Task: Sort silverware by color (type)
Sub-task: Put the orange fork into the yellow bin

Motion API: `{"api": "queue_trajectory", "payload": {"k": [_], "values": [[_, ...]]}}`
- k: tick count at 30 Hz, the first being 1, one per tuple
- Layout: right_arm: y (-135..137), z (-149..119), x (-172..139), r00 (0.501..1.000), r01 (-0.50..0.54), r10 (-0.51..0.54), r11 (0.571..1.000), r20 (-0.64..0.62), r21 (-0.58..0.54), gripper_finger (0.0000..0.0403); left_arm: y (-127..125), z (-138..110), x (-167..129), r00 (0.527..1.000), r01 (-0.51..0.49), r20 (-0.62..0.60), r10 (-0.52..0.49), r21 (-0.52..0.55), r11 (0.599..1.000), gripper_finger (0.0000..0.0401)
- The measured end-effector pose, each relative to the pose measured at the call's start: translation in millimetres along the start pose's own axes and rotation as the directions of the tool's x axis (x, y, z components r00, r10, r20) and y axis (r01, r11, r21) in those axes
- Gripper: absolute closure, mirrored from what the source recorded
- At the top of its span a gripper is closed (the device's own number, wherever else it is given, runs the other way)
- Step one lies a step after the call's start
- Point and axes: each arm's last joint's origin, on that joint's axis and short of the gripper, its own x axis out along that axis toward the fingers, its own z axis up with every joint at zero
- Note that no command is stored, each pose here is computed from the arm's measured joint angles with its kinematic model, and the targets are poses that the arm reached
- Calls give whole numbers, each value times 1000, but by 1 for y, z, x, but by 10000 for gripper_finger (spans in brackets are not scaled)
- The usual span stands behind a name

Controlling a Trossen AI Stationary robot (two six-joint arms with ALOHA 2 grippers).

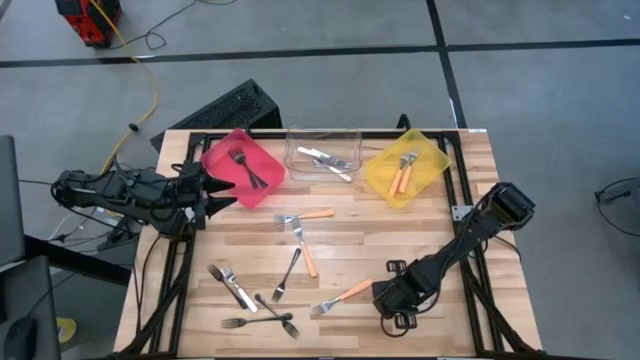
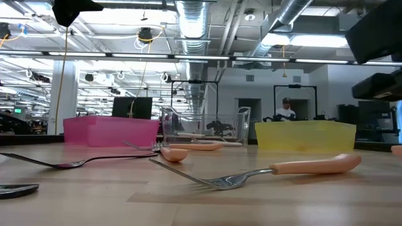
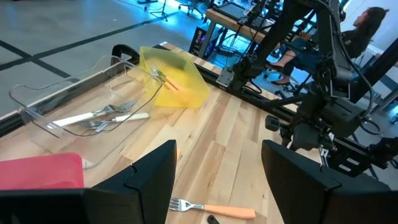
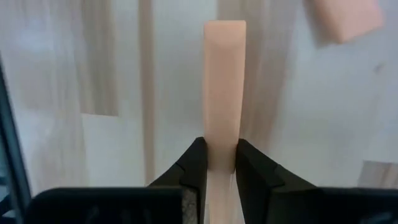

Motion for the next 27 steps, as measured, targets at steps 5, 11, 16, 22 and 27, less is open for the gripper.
{"api": "queue_trajectory", "payload": {"k": [5,11,16,22,27], "values": [[4,4,-5,1000,-24,24,1000,2,-1,320,0,0,0,1000,0,0,0,0,1000,181],[11,14,-19,999,-34,35,999,39,-24,320,0,0,0,1000,-1,1,1,0,1000,181],[11,24,-31,998,-43,45,998,54,-43,320,0,0,0,1000,-5,3,5,0,1000,181],[4,36,-45,998,-35,38,997,52,-62,320,0,0,0,1000,-6,4,6,0,1000,181],[-7,45,-54,998,-24,28,998,55,-63,320,0,0,0,1000,-6,4,6,4,1000,181]]}}
